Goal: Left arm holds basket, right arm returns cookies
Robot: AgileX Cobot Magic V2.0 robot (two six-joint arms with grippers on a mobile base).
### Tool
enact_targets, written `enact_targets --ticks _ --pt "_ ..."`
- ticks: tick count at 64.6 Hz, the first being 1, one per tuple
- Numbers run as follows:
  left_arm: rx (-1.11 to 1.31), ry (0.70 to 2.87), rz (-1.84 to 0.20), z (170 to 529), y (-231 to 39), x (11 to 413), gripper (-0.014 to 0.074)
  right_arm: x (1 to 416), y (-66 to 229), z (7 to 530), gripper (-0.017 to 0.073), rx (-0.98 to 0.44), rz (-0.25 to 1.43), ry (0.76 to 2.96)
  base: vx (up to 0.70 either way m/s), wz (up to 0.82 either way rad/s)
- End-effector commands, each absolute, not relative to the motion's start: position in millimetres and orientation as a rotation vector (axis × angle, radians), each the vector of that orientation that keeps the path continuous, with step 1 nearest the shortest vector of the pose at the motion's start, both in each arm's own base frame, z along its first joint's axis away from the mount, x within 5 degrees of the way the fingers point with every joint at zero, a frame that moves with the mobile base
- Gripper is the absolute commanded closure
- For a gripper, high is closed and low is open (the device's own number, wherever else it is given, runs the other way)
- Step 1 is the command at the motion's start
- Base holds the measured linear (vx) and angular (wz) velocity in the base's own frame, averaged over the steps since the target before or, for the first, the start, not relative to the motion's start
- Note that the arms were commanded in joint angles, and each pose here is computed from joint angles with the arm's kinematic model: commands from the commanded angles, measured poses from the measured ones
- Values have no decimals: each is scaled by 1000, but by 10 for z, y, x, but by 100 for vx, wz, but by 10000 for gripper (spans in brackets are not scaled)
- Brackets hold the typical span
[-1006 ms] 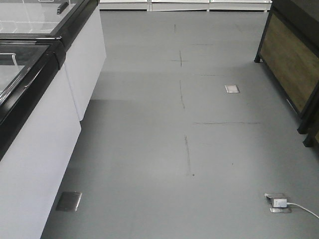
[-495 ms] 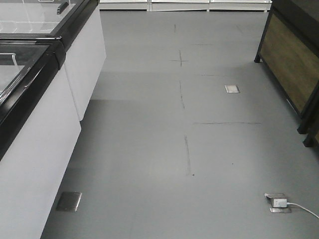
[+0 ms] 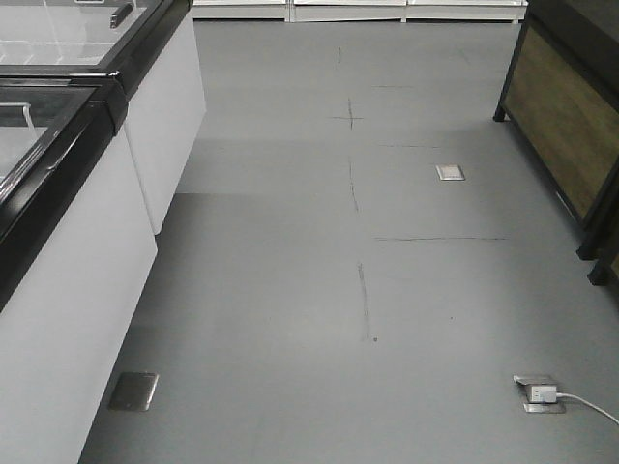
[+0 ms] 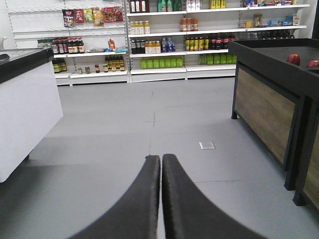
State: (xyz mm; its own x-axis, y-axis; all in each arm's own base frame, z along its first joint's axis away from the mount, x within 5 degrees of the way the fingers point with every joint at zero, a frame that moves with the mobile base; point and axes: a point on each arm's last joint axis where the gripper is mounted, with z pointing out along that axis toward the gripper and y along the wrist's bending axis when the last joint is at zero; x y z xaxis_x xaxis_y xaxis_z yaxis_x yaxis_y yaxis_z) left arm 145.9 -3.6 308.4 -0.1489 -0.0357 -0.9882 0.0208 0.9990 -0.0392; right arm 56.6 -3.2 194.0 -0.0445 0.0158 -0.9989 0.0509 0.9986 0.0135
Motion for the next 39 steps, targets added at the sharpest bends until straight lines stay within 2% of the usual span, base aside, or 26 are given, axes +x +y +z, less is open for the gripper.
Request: enact_targets --ticks 1,10,20,39 --pt "18 1626 -28 3239 -49 1504 596 559 -29 2000 567 48 -30 1534 0 0" --pt "15 1647 -38 3232 -53 1496 569 559 -29 2000 567 48 -30 1534 0 0" --pt "28 1730 -54 3206 -69 1486 486 559 -29 2000 567 48 -30 1534 0 0" --pt "27 1738 -57 3204 -71 1485 216 559 -29 2000 567 48 -30 1534 0 0"
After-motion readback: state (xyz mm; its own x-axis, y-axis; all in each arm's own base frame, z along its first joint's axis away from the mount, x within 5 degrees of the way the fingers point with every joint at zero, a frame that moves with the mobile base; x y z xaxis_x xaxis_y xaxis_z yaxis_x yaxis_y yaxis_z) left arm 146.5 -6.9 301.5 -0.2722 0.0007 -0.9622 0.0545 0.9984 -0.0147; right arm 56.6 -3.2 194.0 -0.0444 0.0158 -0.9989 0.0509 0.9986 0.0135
